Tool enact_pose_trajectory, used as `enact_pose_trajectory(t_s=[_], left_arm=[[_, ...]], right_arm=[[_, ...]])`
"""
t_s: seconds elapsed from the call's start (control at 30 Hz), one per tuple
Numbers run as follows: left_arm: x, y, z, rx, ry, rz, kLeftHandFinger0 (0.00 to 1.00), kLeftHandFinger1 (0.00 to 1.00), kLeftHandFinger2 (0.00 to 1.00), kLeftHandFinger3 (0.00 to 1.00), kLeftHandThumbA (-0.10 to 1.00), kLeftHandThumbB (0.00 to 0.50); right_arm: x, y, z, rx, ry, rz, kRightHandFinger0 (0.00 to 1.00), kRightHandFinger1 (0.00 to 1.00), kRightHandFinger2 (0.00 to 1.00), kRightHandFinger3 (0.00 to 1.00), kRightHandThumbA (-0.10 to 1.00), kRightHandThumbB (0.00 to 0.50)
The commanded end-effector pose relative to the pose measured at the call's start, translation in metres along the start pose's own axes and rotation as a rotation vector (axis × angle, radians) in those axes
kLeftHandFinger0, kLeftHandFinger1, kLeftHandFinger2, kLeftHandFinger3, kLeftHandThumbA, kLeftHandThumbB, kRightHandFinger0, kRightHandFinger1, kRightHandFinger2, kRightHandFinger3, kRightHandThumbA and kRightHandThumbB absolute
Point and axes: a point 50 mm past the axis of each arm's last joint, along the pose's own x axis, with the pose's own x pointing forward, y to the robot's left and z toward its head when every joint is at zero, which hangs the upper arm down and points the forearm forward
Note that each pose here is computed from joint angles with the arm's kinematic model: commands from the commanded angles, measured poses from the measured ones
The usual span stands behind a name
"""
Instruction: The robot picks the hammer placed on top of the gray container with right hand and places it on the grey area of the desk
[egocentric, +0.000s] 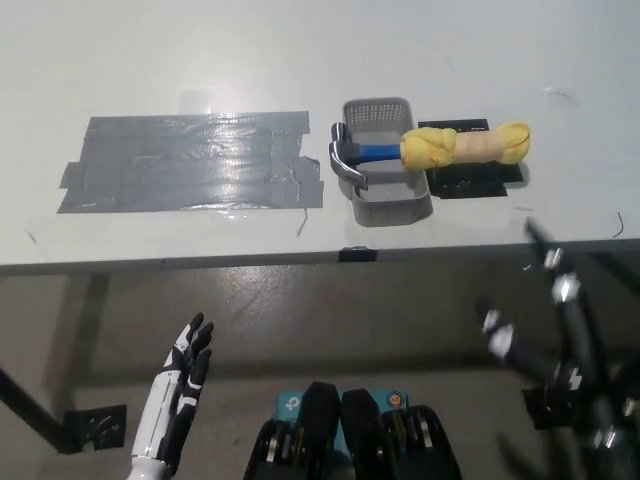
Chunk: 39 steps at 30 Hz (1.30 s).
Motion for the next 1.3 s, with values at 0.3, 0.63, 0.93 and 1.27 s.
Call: enact_pose_trajectory(t_s=[0.3,0.63,0.93,1.27], left_arm=[[0.006,0.003,0.011,0.024,-0.068,0.009,1.00,1.00,1.00,1.00,0.94,0.065],[0.009,0.005,0.011,0.027,-0.070,0.007,1.00,1.00,1.00,1.00,0.96,0.068],[0.010,0.004,0.012,0.023,-0.072,0.000,1.00,1.00,1.00,1.00,0.96,0.072],[0.010,0.004,0.011,0.027,-0.072,-0.009,1.00,1.00,1.00,1.00,0.95,0.074]], right_arm=[[0.175,-0.051,0.030,-0.577,0.041,0.222,1.00,1.00,1.00,1.00,0.94,0.353],[0.239,-0.042,0.032,-0.734,0.177,0.372,1.00,1.00,1.00,1.00,1.00,0.405],[0.256,-0.024,0.023,-0.786,0.218,0.447,1.00,1.00,1.00,1.00,1.00,0.475],[0.264,0.001,0.014,-0.784,0.268,0.492,1.00,1.00,1.00,1.00,1.00,0.447]])
